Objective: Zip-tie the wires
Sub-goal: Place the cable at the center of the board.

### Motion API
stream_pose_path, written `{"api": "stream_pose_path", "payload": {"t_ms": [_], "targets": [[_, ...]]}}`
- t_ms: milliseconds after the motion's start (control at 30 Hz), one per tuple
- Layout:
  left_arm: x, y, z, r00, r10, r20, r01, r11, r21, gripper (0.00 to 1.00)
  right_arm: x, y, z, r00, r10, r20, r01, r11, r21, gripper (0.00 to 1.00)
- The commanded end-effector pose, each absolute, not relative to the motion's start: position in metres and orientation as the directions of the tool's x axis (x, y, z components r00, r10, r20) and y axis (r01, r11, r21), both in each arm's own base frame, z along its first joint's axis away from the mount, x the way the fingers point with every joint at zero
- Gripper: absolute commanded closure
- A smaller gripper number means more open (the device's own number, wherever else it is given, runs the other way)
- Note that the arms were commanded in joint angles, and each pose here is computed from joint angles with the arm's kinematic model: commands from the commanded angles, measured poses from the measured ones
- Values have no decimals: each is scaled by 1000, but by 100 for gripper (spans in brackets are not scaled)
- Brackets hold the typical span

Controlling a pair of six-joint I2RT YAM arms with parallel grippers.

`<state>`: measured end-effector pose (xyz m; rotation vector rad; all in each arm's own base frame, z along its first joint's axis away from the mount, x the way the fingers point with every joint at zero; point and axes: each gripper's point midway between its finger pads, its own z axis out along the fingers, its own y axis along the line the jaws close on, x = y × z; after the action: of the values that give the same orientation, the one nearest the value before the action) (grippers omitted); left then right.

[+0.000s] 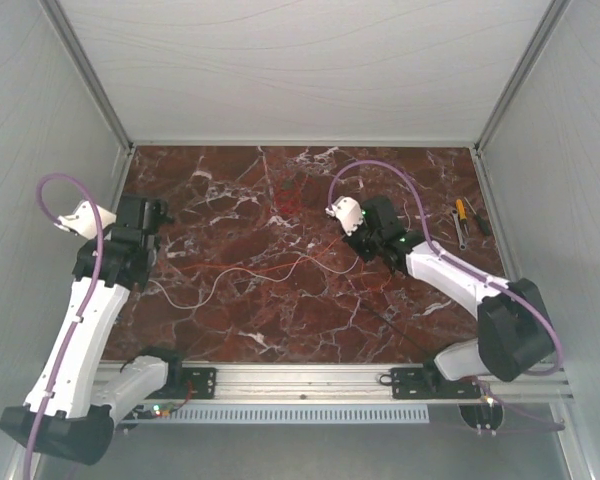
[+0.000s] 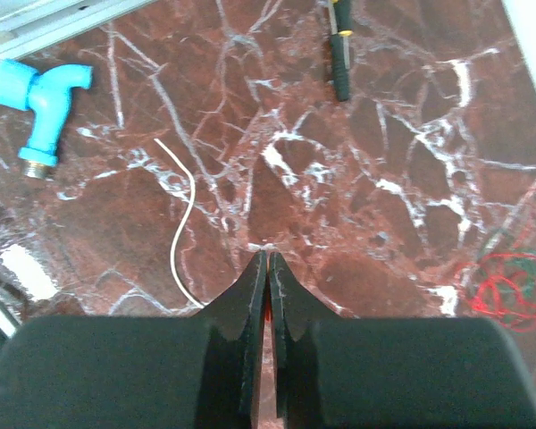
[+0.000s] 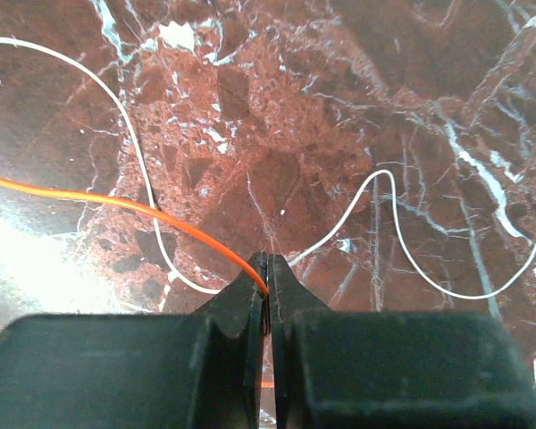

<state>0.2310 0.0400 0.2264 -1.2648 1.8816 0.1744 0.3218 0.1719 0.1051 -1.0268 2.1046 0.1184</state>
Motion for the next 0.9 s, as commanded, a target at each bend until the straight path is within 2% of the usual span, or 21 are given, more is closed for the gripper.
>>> {"api": "stream_pose_path", "payload": {"t_ms": [0,167,367,567,867], "targets": [[229,53,218,-135,-664,-736,-827,484,-285,100,337,173,104,-379,-646,-663,-678,681,-276,99],[223,60,205,-152,-649,-745,-844,478,-244,100,339,172,99,-397,-652,-646,-669,687,-282,92],[219,65,187,-168,-651,-741,-852,473,-222,100,334,175,95,-397,-658,-640,-679,679,-278,78],[235,56,188,-143,-661,-737,-792,523,-315,100,338,186,99,-386,-654,-651,-688,674,-270,77],[246,60,191,-151,-619,-771,-781,553,-291,100,348,196,105,-396,-647,-651,-671,688,-276,76]]}}
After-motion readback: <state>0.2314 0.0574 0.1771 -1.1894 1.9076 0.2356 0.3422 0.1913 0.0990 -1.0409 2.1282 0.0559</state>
